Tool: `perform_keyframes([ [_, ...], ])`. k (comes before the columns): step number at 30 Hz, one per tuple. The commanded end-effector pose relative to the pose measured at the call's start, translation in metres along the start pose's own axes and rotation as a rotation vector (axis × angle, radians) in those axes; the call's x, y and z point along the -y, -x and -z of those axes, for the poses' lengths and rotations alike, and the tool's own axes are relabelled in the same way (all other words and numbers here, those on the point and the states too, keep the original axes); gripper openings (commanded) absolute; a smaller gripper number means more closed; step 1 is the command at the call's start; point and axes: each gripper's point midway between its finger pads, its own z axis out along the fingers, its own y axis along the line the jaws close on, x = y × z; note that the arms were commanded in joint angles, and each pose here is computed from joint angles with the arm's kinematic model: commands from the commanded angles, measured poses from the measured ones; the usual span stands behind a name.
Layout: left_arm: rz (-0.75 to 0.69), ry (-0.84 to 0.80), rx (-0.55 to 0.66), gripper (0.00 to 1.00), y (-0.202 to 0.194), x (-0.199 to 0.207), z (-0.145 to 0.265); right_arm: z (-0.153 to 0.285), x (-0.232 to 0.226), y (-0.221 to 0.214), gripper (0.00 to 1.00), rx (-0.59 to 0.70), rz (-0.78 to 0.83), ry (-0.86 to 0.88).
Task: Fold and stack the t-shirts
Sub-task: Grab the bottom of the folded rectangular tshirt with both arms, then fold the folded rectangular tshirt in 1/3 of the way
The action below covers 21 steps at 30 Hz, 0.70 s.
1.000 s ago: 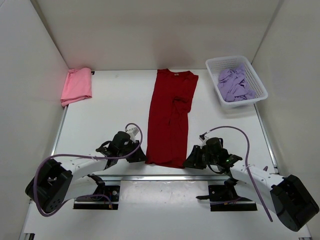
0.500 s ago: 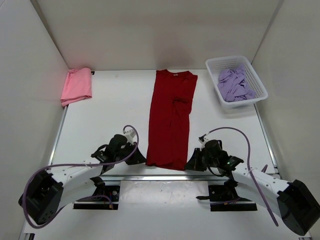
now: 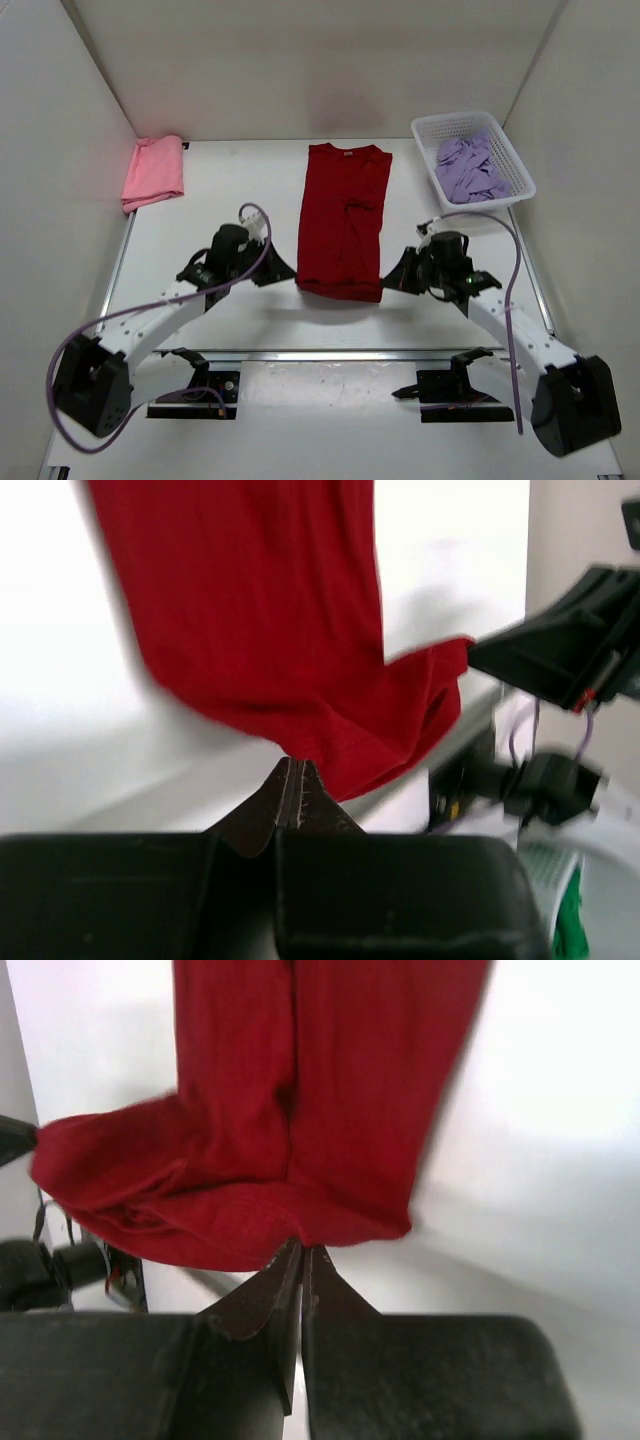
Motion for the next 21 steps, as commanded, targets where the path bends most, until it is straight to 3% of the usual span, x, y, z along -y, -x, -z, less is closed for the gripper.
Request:
perform_keyframes([
  [1,-0.054,0.015,0.114,0.00,0.062,0.012,-0.016,-0.007,-0.009,0.058,0.01,0.072,0.137,0.007],
  [9,-0.029,0.108,0.160,0.00,0.152,-0.003,-0.083,-0.035,-0.002,0.172,0.00,0.199,0.122,-0.048],
  [16,-0.022,0.199,0.184,0.00,0.201,-0.024,-0.125,-0.068,0.018,0.231,0.00,0.228,0.094,-0.051],
  [21,-0.030,0.221,0.183,0.00,0.228,-0.030,-0.156,-0.101,0.041,0.245,0.00,0.178,0.054,-0.039],
])
